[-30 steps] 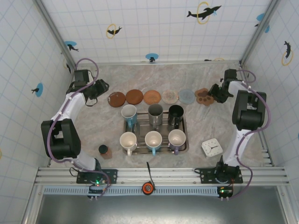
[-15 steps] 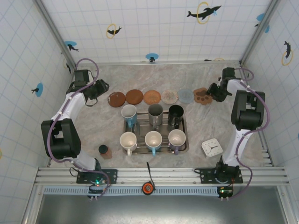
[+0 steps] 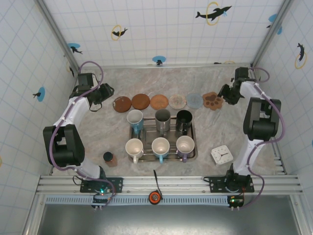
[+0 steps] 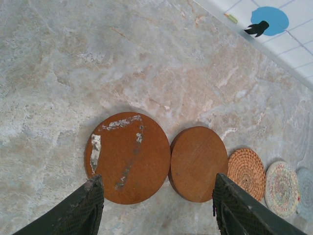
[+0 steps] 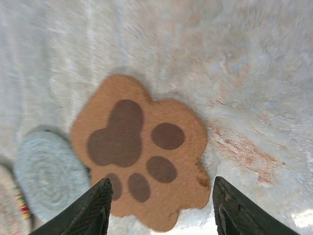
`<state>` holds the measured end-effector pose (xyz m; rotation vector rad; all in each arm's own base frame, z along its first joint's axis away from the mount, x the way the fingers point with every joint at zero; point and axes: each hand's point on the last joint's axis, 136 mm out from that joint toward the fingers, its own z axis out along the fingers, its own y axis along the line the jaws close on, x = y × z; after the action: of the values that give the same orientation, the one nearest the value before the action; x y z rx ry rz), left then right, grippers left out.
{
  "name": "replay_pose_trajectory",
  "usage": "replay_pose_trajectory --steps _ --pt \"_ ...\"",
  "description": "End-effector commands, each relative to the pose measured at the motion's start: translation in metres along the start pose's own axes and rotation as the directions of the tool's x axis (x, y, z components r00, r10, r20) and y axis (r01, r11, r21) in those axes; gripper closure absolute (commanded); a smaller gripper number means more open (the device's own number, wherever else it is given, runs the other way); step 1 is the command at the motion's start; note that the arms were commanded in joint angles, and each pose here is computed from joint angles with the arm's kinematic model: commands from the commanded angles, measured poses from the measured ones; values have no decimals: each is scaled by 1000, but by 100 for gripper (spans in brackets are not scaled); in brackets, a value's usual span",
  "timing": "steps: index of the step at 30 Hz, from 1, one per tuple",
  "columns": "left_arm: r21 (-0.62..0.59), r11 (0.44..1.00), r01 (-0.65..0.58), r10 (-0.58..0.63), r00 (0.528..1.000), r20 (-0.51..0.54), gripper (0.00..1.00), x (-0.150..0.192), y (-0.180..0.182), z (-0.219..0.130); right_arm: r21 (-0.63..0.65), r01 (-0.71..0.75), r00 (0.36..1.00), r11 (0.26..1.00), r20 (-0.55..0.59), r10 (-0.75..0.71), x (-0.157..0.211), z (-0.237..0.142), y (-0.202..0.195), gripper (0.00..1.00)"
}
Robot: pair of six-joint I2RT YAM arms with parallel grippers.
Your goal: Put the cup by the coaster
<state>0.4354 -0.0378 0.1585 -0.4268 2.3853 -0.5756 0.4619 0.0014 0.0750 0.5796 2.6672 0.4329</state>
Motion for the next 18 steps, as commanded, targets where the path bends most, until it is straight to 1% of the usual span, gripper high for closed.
replay_pose_trajectory --steps 1,5,6,8,11,12,14,18 --pt "17 999 -47 46 999 28 41 -9 -12 -13 -47 54 992 997 115 -48 -22 -47 31 43" --pt "28 996 -83 82 996 20 42 -7 -21 -16 -83 98 983 992 163 -83 -22 -71 56 44" --pt "20 995 -93 93 996 4 42 -2 -22 -14 -93 113 980 989 175 -96 -21 -76 64 44" --pt "7 992 -127 127 992 8 42 -8 -29 -17 -107 139 975 984 187 -118 -17 -84 77 44" --pt "-35 985 -170 169 985 -24 42 -1 -33 -14 -119 199 966 973 192 -174 -7 -93 99 44" --pt "-46 981 -188 187 982 -32 42 2 -36 -14 -88 213 960 973 202 -192 -5 -95 100 44" --pt "-54 975 -217 215 976 -43 41 6 -42 -13 -83 253 952 964 200 -233 5 -98 112 44" --pt "-36 965 -261 259 965 -46 41 13 -58 -9 -46 325 931 945 190 -311 24 -97 128 43"
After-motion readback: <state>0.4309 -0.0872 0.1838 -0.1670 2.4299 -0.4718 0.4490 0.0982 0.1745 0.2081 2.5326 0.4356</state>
